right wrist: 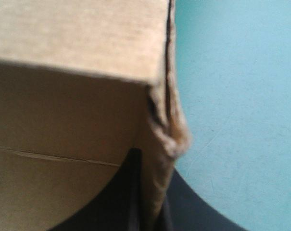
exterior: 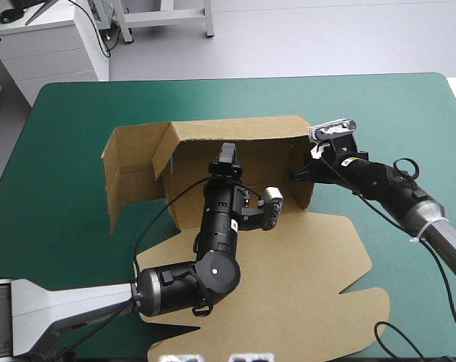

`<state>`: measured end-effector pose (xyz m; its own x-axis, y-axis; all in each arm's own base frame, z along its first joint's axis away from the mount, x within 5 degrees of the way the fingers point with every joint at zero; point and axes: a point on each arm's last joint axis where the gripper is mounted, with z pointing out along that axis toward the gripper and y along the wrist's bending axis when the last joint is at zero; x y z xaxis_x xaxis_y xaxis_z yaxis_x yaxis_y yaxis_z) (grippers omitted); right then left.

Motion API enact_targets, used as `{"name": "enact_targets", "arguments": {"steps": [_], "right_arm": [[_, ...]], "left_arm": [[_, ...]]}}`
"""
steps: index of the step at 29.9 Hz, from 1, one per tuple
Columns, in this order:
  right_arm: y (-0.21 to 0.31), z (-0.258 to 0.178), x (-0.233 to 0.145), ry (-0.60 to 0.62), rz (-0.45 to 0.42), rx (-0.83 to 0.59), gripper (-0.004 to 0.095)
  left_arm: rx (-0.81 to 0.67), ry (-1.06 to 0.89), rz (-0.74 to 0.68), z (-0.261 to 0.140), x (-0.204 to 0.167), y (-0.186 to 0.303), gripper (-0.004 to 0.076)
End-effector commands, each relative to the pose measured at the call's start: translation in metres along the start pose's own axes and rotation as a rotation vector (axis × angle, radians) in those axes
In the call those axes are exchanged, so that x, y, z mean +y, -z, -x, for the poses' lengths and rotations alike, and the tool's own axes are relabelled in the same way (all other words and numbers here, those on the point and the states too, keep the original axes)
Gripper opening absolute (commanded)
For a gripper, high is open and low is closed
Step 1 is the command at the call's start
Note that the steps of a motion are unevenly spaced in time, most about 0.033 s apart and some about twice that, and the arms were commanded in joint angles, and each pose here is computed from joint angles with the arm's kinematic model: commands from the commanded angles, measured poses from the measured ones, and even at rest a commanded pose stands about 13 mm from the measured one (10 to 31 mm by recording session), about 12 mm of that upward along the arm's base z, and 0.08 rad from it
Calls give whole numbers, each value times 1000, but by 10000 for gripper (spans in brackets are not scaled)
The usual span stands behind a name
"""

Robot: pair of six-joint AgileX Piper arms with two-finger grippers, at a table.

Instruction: Fold the box

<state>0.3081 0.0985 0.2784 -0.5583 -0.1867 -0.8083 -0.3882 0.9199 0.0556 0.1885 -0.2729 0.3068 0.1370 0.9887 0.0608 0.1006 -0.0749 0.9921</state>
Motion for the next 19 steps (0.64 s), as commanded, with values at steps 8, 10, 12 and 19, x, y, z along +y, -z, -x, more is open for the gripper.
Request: {"name": "enact_targets", "arguments": {"steps": [8, 10, 12, 19], "right_arm": [[15, 19, -14, 100, -106, 20, -14], [15, 18, -14, 109, -107, 35, -14], [15, 17, -14, 109, -106, 46, -14], [15, 13, -15, 95, -114, 88, -14]], "left_arm": [[39, 36, 226, -9, 46, 25, 404], [48, 49, 240, -10, 49, 32, 404], [62, 63, 242, -12, 51, 36, 403], [37, 140, 193, -19, 59, 53, 232]]}}
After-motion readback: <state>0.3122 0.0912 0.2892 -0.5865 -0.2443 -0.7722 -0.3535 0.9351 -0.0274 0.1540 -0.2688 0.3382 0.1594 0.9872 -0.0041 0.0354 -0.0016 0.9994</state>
